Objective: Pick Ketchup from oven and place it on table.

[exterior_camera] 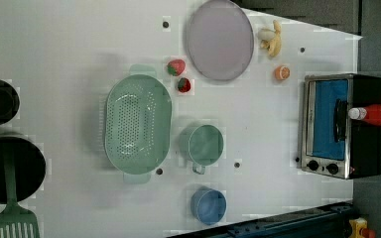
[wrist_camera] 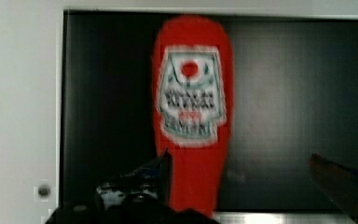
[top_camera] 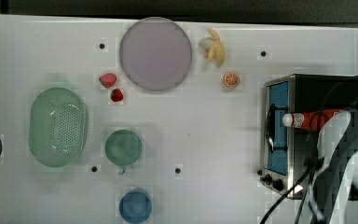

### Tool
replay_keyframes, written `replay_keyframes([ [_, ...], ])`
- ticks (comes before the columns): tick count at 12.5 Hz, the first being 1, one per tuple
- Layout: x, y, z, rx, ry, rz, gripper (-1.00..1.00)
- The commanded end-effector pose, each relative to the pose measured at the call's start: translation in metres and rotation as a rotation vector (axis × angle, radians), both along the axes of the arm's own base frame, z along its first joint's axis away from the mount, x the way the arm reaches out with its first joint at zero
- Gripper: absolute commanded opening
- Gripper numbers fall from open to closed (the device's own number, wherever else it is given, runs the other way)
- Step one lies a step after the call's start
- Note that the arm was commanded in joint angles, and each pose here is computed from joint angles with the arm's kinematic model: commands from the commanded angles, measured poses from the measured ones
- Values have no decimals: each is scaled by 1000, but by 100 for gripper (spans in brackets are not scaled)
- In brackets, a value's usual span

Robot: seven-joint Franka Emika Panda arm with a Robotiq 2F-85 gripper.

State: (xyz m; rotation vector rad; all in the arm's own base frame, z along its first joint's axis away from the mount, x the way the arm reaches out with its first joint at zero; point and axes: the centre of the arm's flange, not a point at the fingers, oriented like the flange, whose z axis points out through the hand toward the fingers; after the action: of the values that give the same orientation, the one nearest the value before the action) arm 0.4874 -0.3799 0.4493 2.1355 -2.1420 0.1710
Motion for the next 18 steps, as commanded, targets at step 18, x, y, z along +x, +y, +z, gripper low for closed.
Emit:
replay_keyframes([
  [18,29,-27,-42,38,-100,-122,27],
])
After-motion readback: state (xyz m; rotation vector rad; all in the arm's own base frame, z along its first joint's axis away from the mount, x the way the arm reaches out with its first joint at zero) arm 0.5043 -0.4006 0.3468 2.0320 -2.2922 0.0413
